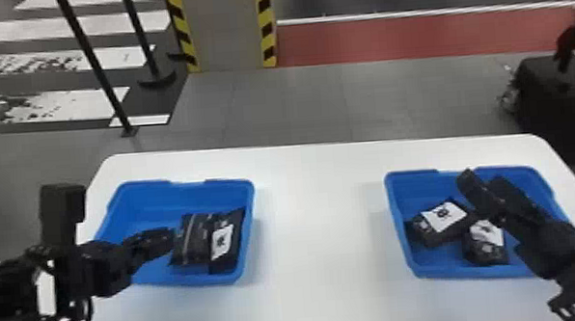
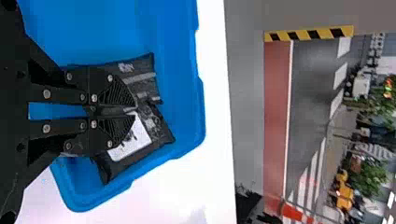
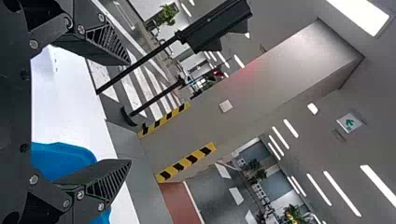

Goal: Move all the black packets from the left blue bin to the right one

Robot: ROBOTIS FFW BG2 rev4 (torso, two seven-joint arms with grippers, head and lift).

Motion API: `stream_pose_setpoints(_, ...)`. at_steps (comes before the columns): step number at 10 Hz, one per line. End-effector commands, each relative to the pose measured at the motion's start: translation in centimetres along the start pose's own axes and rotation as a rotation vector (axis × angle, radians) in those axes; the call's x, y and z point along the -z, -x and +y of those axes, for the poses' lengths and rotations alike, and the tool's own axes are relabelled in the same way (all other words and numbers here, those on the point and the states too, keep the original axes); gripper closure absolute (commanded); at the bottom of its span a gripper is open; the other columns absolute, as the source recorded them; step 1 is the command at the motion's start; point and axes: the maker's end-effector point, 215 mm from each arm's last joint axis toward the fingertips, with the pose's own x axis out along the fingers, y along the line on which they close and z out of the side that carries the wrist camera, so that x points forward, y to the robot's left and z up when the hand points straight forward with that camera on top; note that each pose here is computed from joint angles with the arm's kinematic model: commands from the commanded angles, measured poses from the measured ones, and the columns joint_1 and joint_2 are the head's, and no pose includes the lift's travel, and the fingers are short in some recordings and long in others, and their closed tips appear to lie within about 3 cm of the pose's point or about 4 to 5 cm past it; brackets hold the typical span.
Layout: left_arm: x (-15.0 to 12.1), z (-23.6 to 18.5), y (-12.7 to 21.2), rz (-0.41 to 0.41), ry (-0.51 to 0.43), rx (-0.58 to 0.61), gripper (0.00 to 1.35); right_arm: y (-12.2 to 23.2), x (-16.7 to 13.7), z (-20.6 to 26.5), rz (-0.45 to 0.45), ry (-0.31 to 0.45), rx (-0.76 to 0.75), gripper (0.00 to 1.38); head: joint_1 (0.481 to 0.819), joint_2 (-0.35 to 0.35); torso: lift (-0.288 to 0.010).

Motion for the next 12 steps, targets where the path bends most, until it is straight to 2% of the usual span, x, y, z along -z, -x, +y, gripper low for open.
stream_pose_setpoints(1,0.9,2.3,0.6,0.025,0.046,-0.082,0.73,-0.4,0.2,0.1,0.006,-0.007,-0.009,0.3,0.695,0.071,-0.11)
stream_pose_setpoints(3,0.5,3.6,0.9,0.016,0.062,-0.126,0.33,-0.5,0.5,0.1,0.013,-0.015,-0.016,0.3,0.695,0.118,-0.11)
stream_pose_setpoints(4,0.2,3.7,0.8,0.019,0.071,-0.129,0.18,-0.3,1.0,0.1,0.026,-0.022,-0.015,0.3,0.695,0.131,-0.11)
stream_pose_setpoints(6,0.2,3.8,-0.9,0.036,0.084,-0.114,0.01,0.0,1.5,-0.1,0.036,-0.029,-0.011,0.3,0.695,0.137,-0.11)
stream_pose_setpoints(9,3.9,4.1,-5.9,0.15,0.171,-0.067,0.0,0.0,1.9,-0.1,0.044,-0.038,-0.012,0.3,0.695,0.129,-0.11)
stream_pose_setpoints(12,3.2,2.3,-9.8,0.177,0.174,0.017,0.0,0.0,2.1,0.0,0.05,-0.042,-0.015,0.3,0.695,0.107,-0.11)
